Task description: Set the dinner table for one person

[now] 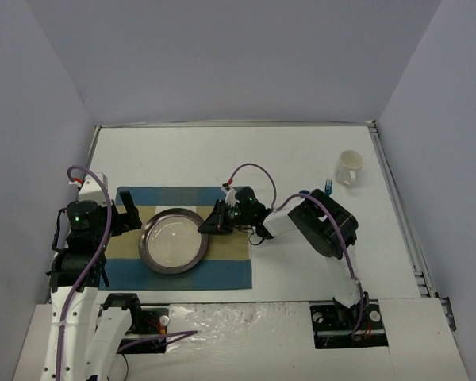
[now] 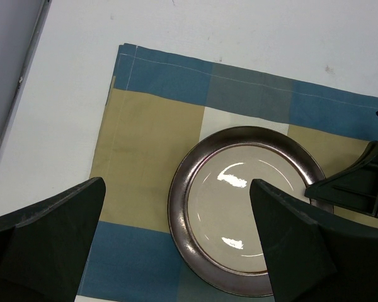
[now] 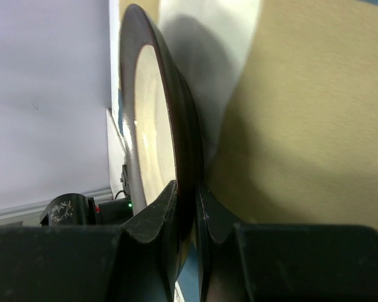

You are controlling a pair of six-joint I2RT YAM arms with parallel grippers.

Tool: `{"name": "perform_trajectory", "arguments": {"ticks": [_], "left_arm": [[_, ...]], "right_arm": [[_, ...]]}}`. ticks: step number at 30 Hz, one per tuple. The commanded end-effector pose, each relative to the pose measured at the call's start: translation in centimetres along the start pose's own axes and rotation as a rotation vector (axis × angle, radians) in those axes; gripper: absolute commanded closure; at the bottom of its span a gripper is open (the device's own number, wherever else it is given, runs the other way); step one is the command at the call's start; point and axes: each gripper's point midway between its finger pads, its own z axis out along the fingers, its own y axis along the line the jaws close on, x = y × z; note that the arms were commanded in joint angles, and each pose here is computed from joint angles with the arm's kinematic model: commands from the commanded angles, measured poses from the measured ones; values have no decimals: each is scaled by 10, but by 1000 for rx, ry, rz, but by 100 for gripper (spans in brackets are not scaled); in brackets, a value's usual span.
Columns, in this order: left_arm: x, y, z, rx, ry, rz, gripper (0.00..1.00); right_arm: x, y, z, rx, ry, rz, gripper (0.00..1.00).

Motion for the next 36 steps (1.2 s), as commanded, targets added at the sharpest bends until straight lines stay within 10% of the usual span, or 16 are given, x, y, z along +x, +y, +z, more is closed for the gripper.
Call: {"name": "perform_trajectory", "arguments": {"ticks": [1,23,36], "left_arm": [[-16,-1,2,3,-57,9,3],[-15,-2,2,5,-54,8,3],[-14,-3,1,12,-49,5,3]], "right_arm": [[-13,54,-4,-193,-29,-133,100],[-68,-1,-53,373,-122,-439,21],[-198,9,-296,937,-699,-503,9]]}}
